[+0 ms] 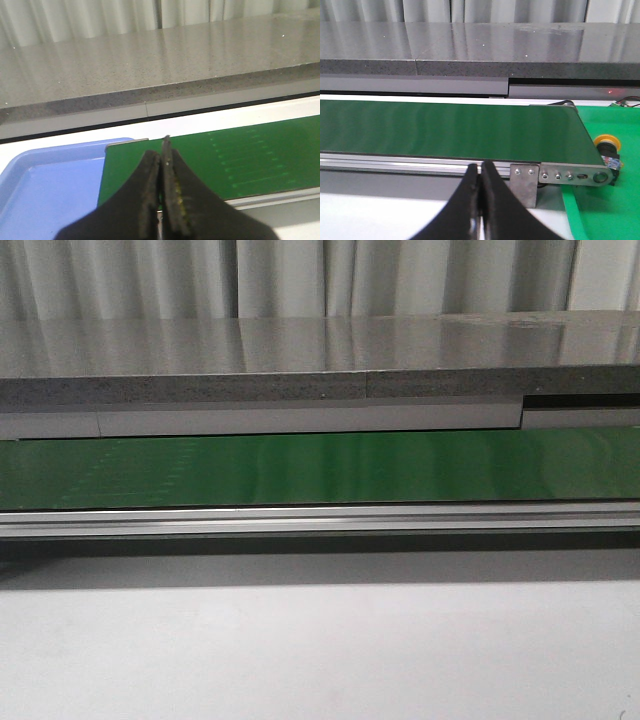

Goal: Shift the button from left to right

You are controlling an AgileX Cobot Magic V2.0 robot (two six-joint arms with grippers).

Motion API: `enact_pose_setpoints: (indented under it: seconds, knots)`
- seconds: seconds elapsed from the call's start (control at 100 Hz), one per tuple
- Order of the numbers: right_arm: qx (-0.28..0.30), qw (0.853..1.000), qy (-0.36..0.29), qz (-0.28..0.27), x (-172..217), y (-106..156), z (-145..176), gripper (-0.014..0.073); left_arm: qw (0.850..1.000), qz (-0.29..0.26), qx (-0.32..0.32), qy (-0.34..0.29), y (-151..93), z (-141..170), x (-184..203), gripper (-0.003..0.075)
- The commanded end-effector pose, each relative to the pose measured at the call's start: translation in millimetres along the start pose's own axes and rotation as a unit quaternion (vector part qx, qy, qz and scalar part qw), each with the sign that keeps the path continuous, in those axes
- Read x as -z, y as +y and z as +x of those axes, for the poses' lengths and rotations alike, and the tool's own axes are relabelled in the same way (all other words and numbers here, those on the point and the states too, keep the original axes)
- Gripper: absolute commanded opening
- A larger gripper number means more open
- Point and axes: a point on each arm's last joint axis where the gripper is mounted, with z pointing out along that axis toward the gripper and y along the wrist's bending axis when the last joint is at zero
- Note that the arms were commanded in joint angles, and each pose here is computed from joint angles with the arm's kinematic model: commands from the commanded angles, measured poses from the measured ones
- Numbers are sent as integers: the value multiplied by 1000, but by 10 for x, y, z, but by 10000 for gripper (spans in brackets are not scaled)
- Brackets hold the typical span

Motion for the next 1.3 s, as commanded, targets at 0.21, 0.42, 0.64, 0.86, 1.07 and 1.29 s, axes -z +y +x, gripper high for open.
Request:
enact_pose_setpoints:
  seconds: [0.21, 0.42, 0.64, 0.86, 1.07, 1.29]
  knots:
    - [2, 998, -61, 3, 30, -4, -139, -68, 994, -13, 23, -104, -10, 170, 161, -20]
    - [2, 998, -61, 3, 30, -4, -139, -68, 990, -10, 49, -128, -51, 536, 193, -20]
    - [2, 998, -61, 3, 30, -4, -139, -68, 991, -10, 68, -112, -69, 748, 173, -20]
    - [2, 998, -61, 3, 30, -4, -139, -68, 991, -22, 69, -113, -56, 748, 173, -20]
    - [2, 998, -61, 3, 30, -4, -139, -68, 991, -22, 69, -113, -56, 748, 173, -20]
    - [2, 998, -61, 3, 30, -4, -139, -68, 991, -22, 69, -113, -56, 748, 173, -20]
